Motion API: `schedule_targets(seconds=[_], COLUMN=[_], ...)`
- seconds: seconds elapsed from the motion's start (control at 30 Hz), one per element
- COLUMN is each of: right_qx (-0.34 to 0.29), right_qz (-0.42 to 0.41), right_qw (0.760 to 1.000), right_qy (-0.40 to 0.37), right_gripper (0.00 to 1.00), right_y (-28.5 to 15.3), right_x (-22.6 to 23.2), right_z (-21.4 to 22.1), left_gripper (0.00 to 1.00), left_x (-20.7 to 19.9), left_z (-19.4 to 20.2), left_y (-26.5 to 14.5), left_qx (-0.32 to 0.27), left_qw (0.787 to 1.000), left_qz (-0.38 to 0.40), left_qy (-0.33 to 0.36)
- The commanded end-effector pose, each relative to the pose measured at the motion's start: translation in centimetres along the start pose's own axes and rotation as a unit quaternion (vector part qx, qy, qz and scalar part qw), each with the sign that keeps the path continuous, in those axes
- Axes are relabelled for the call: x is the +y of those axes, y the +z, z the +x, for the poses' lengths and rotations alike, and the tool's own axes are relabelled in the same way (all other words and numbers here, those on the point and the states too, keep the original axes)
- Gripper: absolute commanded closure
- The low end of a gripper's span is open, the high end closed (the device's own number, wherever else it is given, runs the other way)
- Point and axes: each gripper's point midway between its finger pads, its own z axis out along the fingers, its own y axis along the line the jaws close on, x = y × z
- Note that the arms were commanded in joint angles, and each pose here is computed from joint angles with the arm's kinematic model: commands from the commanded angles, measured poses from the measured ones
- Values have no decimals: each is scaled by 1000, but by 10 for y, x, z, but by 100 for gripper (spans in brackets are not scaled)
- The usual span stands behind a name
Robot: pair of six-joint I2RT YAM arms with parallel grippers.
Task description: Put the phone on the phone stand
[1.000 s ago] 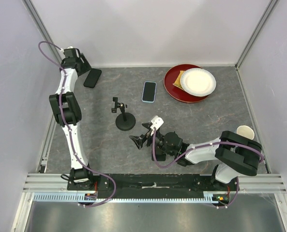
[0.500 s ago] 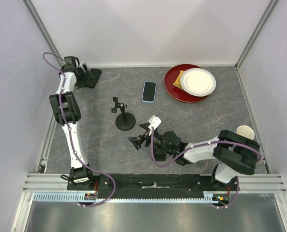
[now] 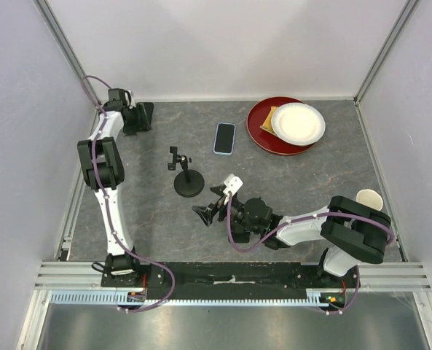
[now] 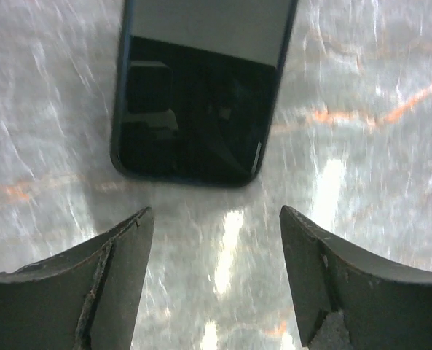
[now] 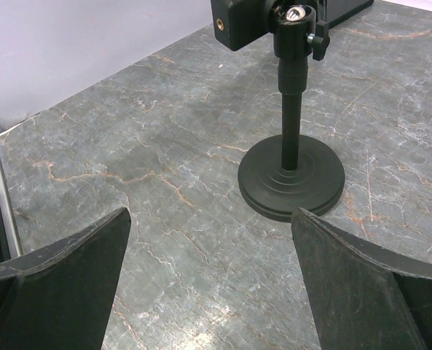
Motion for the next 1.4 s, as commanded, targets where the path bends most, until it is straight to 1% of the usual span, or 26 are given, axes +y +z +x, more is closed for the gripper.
schedule_targets(seconds=[0.0, 0.03, 0.1, 0.27, 0.3, 0.37, 0.4, 0.43, 0.47, 0.5, 0.63, 0.77, 0.9, 1.0, 1.03, 1.1, 1.13, 1.37], right_qx=[-22, -17, -13, -21, -20, -17, -14, -11, -9, -8, -3, -6, -11, -13, -14, -14, -14, -22], right_qz=[-9, -9, -9, -10, -11, -10, -11, -10, -9, -9, -7, -9, -10, -12, -10, -11, -10, -10], right_qw=[1000, 1000, 1000, 1000, 1000, 1000, 1000, 1000, 1000, 1000, 1000, 1000, 1000, 1000, 1000, 1000, 1000, 1000], right_qy=[10, 9, 8, 10, 10, 9, 9, 8, 7, 7, 4, 7, 8, 10, 10, 10, 10, 12], right_gripper=[2, 2, 2, 2, 2, 2, 2, 2, 2, 2, 2, 2, 2, 2, 2, 2, 2, 2], right_y=[4, 5, 6, 5, 5, 6, 7, 7, 8, 8, 9, 9, 8, 7, 7, 7, 6, 3], right_x=[5, 6, 5, 5, 6, 6, 6, 6, 5, 6, 5, 6, 6, 7, 6, 7, 6, 6], right_z=[-14, -12, -11, -12, -12, -11, -10, -9, -9, -9, -7, -8, -9, -10, -10, -11, -11, -15], left_gripper=[22, 20, 16, 9, 7, 4, 4, 4, 4, 4, 9, 9, 9, 9, 8, 5, 5, 1], left_x=[-21, -21, -17, 4, 7, 11, 6, 9, 7, 4, -8, -9, -4, -12, -15, -15, -12, -20], left_z=[-31, -42, -48, -55, -63, -56, -69, -63, -62, -70, -67, -58, -47, -43, -41, -40, -39, -22], left_y=[-43, -45, -46, -39, -40, -26, -29, -17, -15, -16, -4, 11, 19, 18, 19, 17, 16, 20], left_qx=[-78, -100, -109, -102, -110, -94, -103, -90, -84, -93, -91, -73, -50, -42, -42, -41, -41, -24], left_qw=[995, 993, 993, 993, 992, 994, 993, 994, 995, 995, 996, 996, 997, 999, 999, 999, 998, 993], left_qz=[40, 34, 22, -38, -48, -47, -41, -42, -37, -29, 9, 20, 10, 11, -5, -24, -47, -84], left_qy=[46, 49, 49, 34, 33, 41, 46, 40, 38, 36, -5, -41, -63, -29, 0, 23, 33, 83])
